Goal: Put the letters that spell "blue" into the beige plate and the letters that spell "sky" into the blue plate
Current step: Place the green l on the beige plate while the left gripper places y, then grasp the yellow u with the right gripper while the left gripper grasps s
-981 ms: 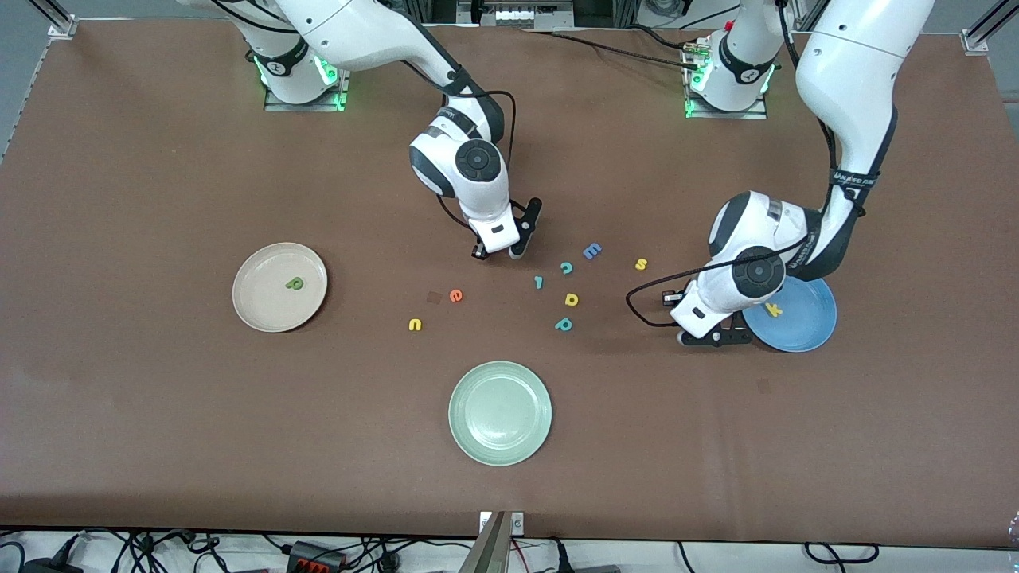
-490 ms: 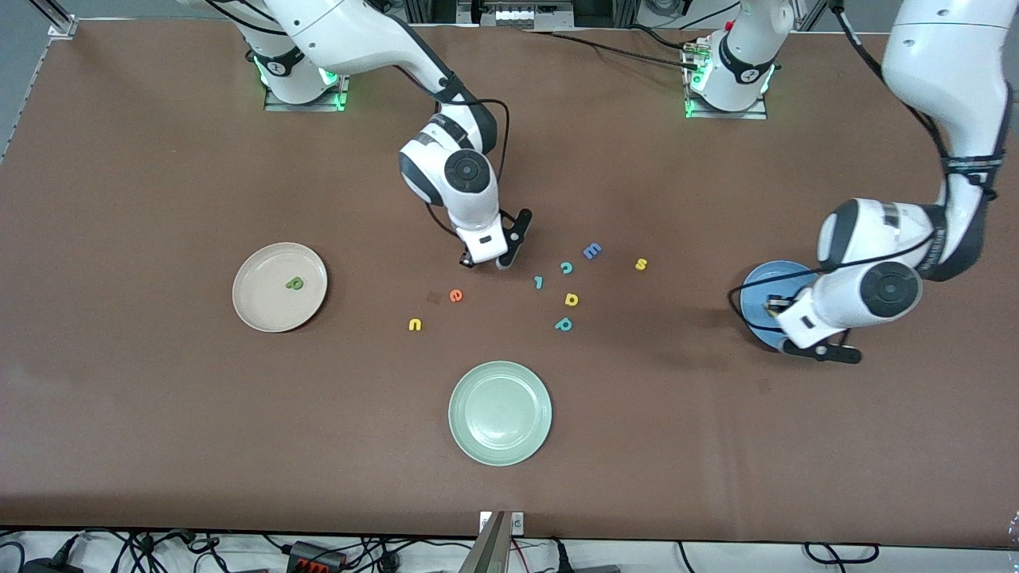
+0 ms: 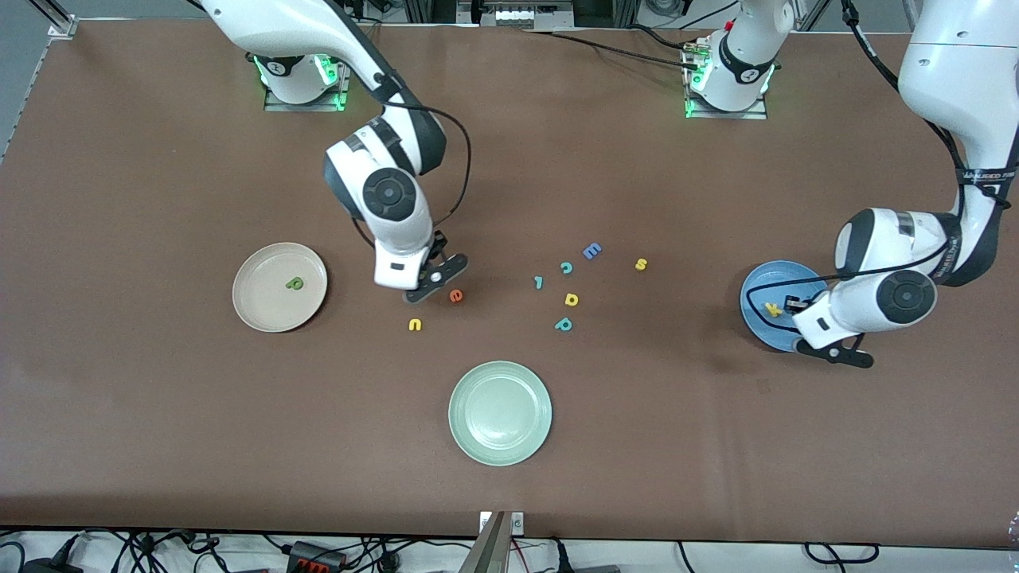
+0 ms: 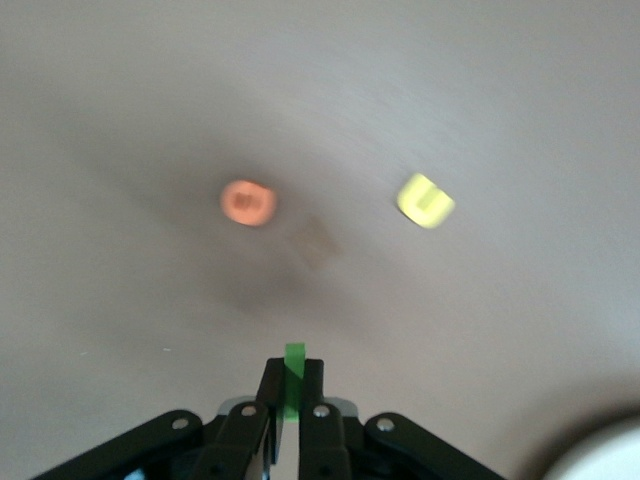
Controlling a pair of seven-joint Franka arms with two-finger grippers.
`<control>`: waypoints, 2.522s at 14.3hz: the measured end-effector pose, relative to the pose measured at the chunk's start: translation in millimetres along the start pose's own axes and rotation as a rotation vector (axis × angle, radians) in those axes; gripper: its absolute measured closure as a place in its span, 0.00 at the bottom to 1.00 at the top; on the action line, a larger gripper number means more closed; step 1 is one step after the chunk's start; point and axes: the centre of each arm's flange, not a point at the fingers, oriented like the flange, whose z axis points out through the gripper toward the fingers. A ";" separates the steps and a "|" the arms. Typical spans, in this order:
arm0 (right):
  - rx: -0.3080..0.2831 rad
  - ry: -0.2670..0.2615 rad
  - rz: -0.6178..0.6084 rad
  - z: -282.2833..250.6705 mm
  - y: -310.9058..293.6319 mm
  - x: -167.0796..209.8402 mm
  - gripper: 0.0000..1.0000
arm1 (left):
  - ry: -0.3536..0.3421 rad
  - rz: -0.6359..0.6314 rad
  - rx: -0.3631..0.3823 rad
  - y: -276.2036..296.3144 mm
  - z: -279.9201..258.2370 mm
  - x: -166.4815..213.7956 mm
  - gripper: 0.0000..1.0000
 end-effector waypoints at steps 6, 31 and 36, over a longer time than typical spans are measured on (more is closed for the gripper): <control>0.026 -0.184 0.347 24.8 149.6 -37.7 0.91 | -0.003 -0.190 -0.055 156.9 -50.1 8.8 0.00; 0.153 -0.130 0.488 -0.4 180.8 -16.9 0.00 | 0.099 0.261 -0.054 289.0 34.0 -51.8 0.38; 0.151 -0.063 0.484 2.0 144.5 27.4 0.00 | 0.093 0.263 -0.063 290.7 39.0 -50.1 0.70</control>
